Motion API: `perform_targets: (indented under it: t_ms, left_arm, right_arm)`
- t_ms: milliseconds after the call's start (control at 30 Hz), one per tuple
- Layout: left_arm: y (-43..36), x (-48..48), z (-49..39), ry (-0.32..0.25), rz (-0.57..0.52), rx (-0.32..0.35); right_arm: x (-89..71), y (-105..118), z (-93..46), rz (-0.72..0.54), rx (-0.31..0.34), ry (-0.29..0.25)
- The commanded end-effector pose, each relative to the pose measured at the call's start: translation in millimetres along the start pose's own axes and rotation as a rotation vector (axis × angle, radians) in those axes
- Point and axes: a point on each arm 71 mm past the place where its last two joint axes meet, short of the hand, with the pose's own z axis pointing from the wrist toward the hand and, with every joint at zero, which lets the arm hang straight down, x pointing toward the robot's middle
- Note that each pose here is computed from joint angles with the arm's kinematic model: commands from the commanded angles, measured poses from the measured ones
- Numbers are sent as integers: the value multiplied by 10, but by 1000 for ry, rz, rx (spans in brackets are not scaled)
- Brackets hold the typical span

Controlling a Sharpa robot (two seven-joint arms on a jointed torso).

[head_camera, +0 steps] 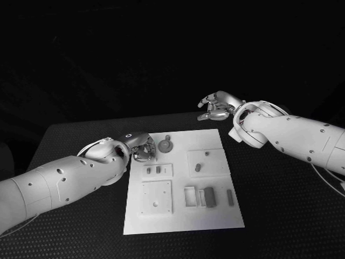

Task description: Assemble the parts on the task board

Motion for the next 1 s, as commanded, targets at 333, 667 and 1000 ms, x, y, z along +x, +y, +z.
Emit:
perform_targets:
  t_ms: [333, 667, 1000]
  left_arm:
    - [-44, 26, 9, 34, 14, 13]
    - [-65, 29, -6, 37, 4, 18]
    - [-66, 43, -5, 55, 5, 14]
  right_arm:
    - [10, 10, -1, -1, -10, 10]
    - [9, 10, -2, -1, -10, 10]
    - [12, 14, -1, 0, -11, 11]
